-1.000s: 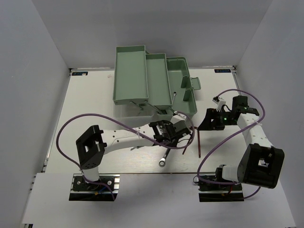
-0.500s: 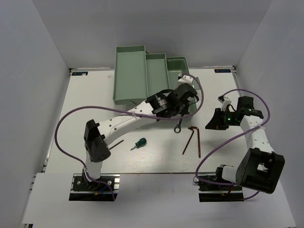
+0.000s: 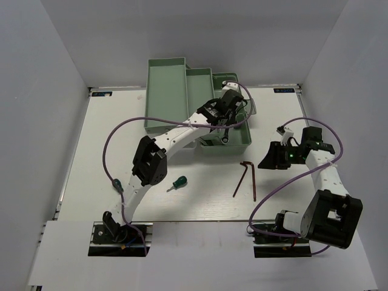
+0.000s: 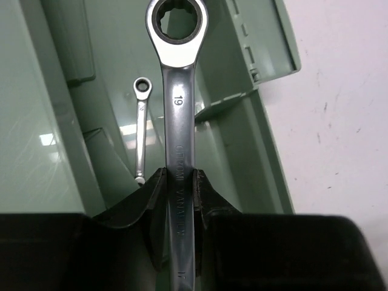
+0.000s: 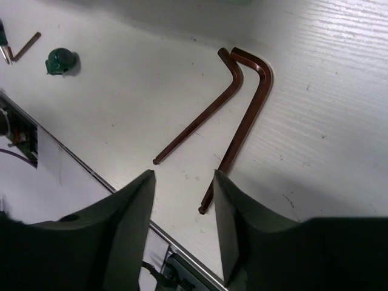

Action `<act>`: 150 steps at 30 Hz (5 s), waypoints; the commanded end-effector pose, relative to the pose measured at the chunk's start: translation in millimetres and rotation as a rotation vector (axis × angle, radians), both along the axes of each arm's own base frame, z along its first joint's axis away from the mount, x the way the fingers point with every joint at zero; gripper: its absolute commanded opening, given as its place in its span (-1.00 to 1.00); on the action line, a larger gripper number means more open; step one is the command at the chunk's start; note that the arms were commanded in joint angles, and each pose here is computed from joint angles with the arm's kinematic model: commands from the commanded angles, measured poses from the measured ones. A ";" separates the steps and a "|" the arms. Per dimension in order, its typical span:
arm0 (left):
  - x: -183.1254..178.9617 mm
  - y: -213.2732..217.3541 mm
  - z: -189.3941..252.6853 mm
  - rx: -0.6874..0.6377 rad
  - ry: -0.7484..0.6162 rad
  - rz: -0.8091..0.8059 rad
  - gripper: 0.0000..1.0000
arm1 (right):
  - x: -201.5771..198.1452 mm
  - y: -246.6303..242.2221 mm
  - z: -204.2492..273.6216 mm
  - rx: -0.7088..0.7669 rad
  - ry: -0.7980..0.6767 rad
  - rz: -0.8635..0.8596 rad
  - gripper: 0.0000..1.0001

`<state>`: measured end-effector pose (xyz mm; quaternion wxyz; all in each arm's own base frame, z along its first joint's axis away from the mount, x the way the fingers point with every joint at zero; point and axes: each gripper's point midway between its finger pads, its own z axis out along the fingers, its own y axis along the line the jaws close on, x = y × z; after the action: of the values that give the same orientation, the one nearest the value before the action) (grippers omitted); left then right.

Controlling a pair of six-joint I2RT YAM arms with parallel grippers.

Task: Sort the tools into containers

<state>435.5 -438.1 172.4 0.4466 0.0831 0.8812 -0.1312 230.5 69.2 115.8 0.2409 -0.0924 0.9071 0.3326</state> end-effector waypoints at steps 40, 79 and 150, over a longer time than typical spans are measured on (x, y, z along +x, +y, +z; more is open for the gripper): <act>-239.5 151.8 2.6 -0.103 0.128 -0.351 0.85 | 7.3 -4.8 -119.1 -0.641 0.233 0.040 -0.35; -263.8 10.9 -99.4 0.042 0.188 -0.376 0.82 | 213.9 205.2 223.8 0.299 -0.347 0.179 -1.00; -138.8 15.9 114.5 0.069 -0.242 -0.085 -1.00 | 10.6 -33.8 52.1 -0.122 -0.360 -0.298 -1.00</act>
<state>253.8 -464.6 241.9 0.4816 0.2089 0.8368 -0.1558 236.5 36.2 163.1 0.4200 -0.0126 0.8813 0.2161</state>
